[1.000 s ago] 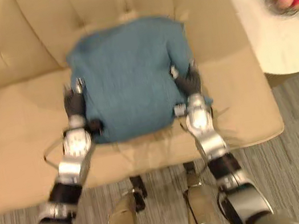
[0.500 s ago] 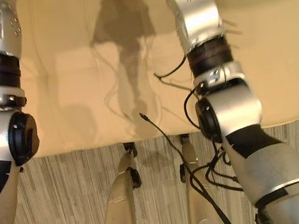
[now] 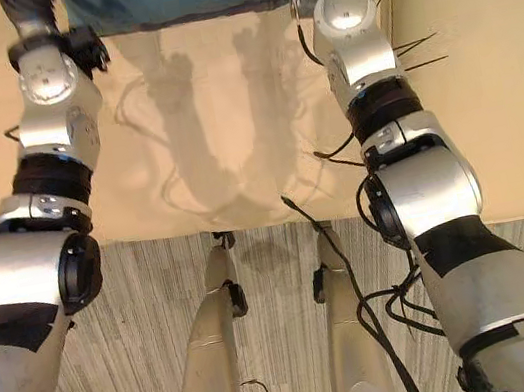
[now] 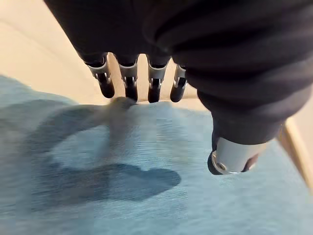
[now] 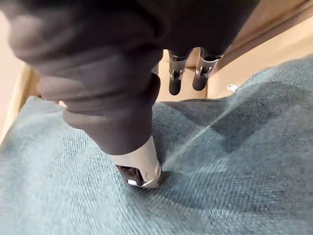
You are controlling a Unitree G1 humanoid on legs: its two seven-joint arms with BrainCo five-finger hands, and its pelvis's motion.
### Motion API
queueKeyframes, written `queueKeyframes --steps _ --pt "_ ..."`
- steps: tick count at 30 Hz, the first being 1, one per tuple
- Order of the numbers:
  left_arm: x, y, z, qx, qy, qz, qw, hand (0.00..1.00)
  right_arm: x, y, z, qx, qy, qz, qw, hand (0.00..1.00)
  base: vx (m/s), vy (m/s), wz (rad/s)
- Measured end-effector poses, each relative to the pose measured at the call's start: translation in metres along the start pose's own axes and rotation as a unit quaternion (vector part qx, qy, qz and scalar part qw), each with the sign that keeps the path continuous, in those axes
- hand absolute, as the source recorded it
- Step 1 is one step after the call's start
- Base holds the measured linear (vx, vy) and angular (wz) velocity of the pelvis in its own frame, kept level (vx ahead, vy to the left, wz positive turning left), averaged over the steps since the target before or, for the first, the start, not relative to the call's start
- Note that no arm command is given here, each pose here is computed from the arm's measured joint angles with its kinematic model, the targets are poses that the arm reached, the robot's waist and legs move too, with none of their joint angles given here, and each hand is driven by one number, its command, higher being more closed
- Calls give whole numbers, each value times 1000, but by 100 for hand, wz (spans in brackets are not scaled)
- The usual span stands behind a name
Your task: Pick up cushions and gather them together orderly.
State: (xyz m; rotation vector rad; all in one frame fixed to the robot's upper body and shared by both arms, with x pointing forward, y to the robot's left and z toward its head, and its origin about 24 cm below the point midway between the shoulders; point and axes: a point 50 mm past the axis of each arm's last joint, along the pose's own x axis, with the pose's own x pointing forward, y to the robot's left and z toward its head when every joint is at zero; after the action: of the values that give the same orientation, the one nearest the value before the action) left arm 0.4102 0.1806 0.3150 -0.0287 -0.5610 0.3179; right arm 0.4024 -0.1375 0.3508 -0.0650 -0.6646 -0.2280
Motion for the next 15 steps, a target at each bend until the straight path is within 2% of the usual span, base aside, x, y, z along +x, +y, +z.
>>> queueKeyframes --steps 6,9,13,15 --pt "-7 11 -11 -3 2 8 1000 0 -9 1 8 15 -43 15 999 0 -37 22 -12" --pt "-11 26 -11 1 -14 15 1000 0 -16 -6 11 20 -68 19 997 0 -51 -8 -8" --pt "-22 58 8 -2 -89 36 995 0 -38 -32 20 35 -135 22 990 0 -42 -13 -7" --pt "-40 66 4 -3 -113 34 993 0 -58 -46 6 31 -134 23 990 0 -38 1 3"
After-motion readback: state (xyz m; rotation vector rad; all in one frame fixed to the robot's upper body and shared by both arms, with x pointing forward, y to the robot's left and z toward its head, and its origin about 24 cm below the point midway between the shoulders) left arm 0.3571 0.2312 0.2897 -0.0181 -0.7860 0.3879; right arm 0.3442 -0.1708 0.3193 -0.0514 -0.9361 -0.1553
